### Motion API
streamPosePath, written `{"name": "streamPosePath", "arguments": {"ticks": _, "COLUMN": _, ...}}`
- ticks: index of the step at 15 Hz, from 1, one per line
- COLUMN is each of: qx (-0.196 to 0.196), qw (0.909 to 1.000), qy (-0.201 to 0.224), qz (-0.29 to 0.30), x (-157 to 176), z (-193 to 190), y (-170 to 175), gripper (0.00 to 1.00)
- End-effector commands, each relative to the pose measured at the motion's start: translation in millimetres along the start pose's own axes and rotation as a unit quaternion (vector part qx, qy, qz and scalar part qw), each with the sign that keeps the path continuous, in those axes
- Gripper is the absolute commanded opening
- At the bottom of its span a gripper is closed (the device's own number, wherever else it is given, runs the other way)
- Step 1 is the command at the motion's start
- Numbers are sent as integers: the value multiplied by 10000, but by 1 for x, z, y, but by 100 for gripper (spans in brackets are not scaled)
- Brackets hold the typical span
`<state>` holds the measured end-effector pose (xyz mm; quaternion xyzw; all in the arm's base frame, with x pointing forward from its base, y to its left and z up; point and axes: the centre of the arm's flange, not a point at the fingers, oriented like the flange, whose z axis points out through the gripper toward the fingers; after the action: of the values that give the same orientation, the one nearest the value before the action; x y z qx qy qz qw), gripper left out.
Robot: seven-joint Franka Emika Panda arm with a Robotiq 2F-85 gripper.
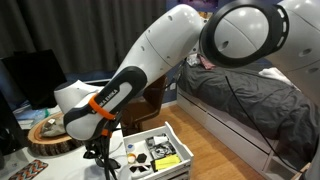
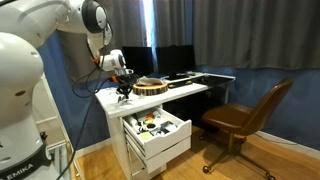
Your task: Pick up the sun glasses from the table and put them in the open drawer
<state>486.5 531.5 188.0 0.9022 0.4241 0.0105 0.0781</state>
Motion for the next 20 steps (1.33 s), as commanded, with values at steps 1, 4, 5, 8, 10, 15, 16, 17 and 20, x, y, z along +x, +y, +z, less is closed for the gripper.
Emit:
{"name": "streamPosePath", "arguments": {"ticks": 1, "qx": -80, "qw": 9977, "qy": 273, "qz": 619, "x": -61, "z": -1, "y": 25, "gripper": 1}}
{"name": "streamPosePath", "arguments": {"ticks": 4, "qx": -73, "qw": 9904, "qy": 651, "qz": 1215, "x": -96, "z": 3, "y": 40, "gripper": 1}}
{"name": "streamPosePath", "arguments": {"ticks": 5, "qx": -77, "qw": 9866, "qy": 781, "qz": 1427, "x": -107, "z": 3, "y": 43, "gripper": 1}}
{"name": "streamPosePath", "arguments": {"ticks": 8, "qx": -90, "qw": 9738, "qy": 1078, "qz": 2003, "x": -138, "z": 9, "y": 50, "gripper": 1}}
{"name": "streamPosePath", "arguments": {"ticks": 10, "qx": -80, "qw": 9644, "qy": 1183, "qz": 2364, "x": -160, "z": 14, "y": 54, "gripper": 1}}
{"name": "streamPosePath", "arguments": {"ticks": 15, "qx": -153, "qw": 9418, "qy": 1210, "qz": 3134, "x": -224, "z": 31, "y": 64, "gripper": 1}}
{"name": "streamPosePath", "arguments": {"ticks": 16, "qx": -148, "qw": 9384, "qy": 1206, "qz": 3235, "x": -230, "z": 36, "y": 68, "gripper": 1}}
{"name": "streamPosePath", "arguments": {"ticks": 17, "qx": -146, "qw": 9368, "qy": 1202, "qz": 3282, "x": -233, "z": 43, "y": 72, "gripper": 1}}
{"name": "streamPosePath", "arguments": {"ticks": 20, "qx": -100, "qw": 9359, "qy": 1239, "qz": 3295, "x": -230, "z": 55, "y": 85, "gripper": 1}}
